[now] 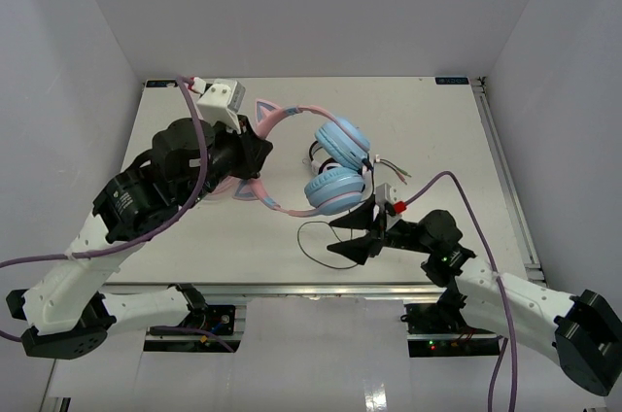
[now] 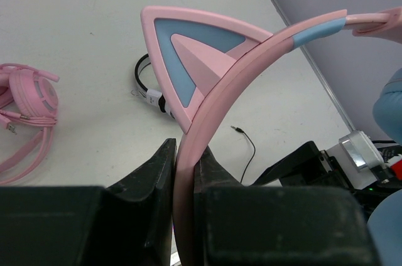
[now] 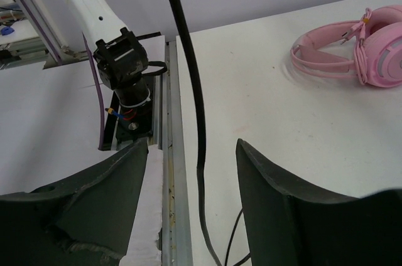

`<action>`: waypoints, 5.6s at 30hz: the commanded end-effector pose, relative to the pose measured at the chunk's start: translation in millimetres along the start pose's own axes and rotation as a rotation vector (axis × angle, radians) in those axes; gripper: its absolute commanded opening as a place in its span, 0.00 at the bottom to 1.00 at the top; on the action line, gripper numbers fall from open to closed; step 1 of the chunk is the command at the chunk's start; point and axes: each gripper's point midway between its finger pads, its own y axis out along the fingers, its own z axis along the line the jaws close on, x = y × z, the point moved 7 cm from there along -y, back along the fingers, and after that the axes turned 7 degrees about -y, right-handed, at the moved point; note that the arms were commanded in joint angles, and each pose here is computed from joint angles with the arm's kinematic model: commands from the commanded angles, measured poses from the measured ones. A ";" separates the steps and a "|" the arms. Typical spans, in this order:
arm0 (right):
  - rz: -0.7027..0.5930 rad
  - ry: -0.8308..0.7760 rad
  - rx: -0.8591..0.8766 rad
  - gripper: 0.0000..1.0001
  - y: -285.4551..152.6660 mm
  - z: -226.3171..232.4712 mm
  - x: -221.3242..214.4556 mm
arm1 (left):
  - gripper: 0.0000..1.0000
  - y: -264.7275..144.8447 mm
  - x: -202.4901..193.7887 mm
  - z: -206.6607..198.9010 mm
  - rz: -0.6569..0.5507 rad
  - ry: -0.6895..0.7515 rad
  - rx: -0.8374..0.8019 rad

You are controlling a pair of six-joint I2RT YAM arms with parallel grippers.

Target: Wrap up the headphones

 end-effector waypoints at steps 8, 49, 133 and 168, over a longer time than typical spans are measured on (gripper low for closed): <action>-0.035 0.005 -0.004 0.59 16.7 0.8 -14.3 | 0.00 -18.8 18.6 -8.9 -0.116 -0.114 -0.106; 0.148 -0.164 -0.424 0.08 26.4 -57.1 53.8 | 0.00 -22.8 -100.3 -29.9 0.418 0.117 -0.706; 0.224 0.137 -0.018 0.08 52.8 34.9 15.8 | 0.00 73.8 -80.1 46.8 0.003 -0.176 0.457; 0.221 -0.006 -0.239 0.23 54.8 34.5 -82.3 | 0.00 38.4 -58.1 30.8 -0.039 -0.345 0.247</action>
